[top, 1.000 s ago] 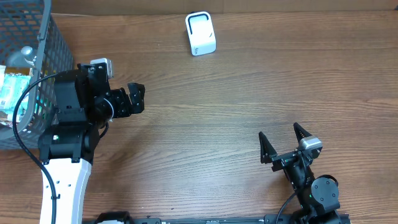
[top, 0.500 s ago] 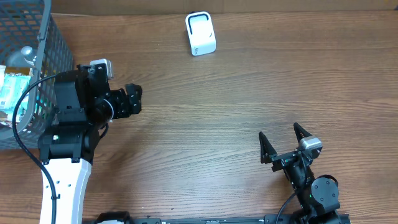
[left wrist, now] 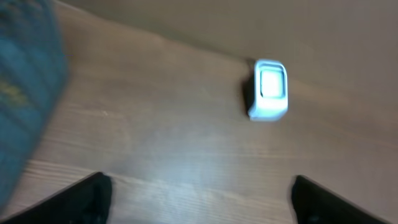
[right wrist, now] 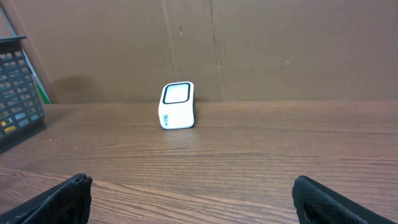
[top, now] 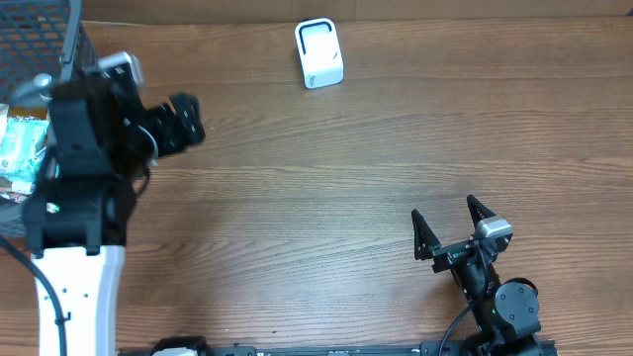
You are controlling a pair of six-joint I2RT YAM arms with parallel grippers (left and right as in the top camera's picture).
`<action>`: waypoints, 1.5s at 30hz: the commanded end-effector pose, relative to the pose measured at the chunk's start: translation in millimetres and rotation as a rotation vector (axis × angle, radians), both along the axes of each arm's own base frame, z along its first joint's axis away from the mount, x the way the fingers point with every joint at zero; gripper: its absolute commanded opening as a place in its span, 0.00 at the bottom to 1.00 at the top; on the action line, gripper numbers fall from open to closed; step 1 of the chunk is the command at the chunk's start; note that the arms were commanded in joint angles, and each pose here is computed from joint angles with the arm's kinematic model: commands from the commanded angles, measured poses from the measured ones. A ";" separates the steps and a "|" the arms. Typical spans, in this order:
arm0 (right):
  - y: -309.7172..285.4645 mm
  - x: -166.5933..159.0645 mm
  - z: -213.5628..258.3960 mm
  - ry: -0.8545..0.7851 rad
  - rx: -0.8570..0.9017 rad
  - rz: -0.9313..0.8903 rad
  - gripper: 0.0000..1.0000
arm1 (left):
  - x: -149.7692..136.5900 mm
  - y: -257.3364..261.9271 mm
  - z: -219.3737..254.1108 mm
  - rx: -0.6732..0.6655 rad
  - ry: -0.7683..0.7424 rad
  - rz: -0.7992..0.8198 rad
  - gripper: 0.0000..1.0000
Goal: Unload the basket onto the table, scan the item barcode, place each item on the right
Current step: 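Lower the left gripper into the basket and grasp the green-capped bottle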
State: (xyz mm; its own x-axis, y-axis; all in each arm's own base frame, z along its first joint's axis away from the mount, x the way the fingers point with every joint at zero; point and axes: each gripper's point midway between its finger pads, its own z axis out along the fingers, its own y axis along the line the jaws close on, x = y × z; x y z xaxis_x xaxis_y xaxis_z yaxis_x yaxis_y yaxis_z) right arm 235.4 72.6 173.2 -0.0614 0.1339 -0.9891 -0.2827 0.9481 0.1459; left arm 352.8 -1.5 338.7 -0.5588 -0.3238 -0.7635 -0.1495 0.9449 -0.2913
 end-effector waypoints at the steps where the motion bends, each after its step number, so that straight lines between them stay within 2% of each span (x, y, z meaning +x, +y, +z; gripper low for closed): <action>1: -1.2 0.6 -2.8 -0.001 -0.006 -0.004 1.00 | 15.3 33.6 36.4 0.118 -0.015 0.153 1.00; 7: -1.2 0.6 -2.8 -0.001 -0.006 -0.004 1.00 | 49.9 105.2 45.9 0.160 0.033 0.345 1.00; 10: -1.2 0.6 -2.8 -0.001 -0.006 -0.004 1.00 | 51.3 155.0 29.6 0.138 0.079 0.448 0.99; 14: -1.2 0.6 -2.8 -0.001 -0.006 -0.004 1.00 | 31.5 226.2 6.1 0.055 0.130 0.572 0.96; 15: -1.2 0.6 -2.8 -0.001 -0.006 -0.004 1.00 | 25.1 240.2 4.0 0.052 0.135 0.606 1.00; 18: -1.2 0.6 -2.8 -0.001 -0.006 -0.004 1.00 | -1.3 280.7 -13.4 0.063 0.204 0.729 1.00; 24: -1.2 0.6 -2.8 -0.001 -0.006 -0.004 1.00 | -2.6 286.8 -50.6 0.060 0.331 0.707 1.00; 29: -1.2 0.6 -2.9 -0.001 -0.007 -0.004 1.00 | -0.9 287.5 -103.6 0.010 0.494 0.684 1.00; 34: -1.2 0.6 -2.8 -0.001 -0.006 -0.004 1.00 | 5.2 279.8 -152.1 -0.050 0.623 0.596 1.00; 40: -1.2 0.6 -2.8 -0.001 -0.006 -0.004 1.00 | 6.1 276.9 -189.9 -0.085 0.723 0.552 1.00; 45: -1.2 0.6 -2.8 -0.001 -0.006 -0.004 1.00 | 9.8 264.8 -223.0 -0.166 0.792 0.488 1.00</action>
State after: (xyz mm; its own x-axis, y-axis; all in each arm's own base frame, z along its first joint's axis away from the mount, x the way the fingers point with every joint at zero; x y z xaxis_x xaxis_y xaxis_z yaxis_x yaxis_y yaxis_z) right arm 235.4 72.6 173.2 -0.0614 0.1339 -0.9891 -0.2830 0.9480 0.1459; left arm 355.6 271.7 135.9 -0.6304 -0.7485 -0.2056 -0.7620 0.6473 -0.0202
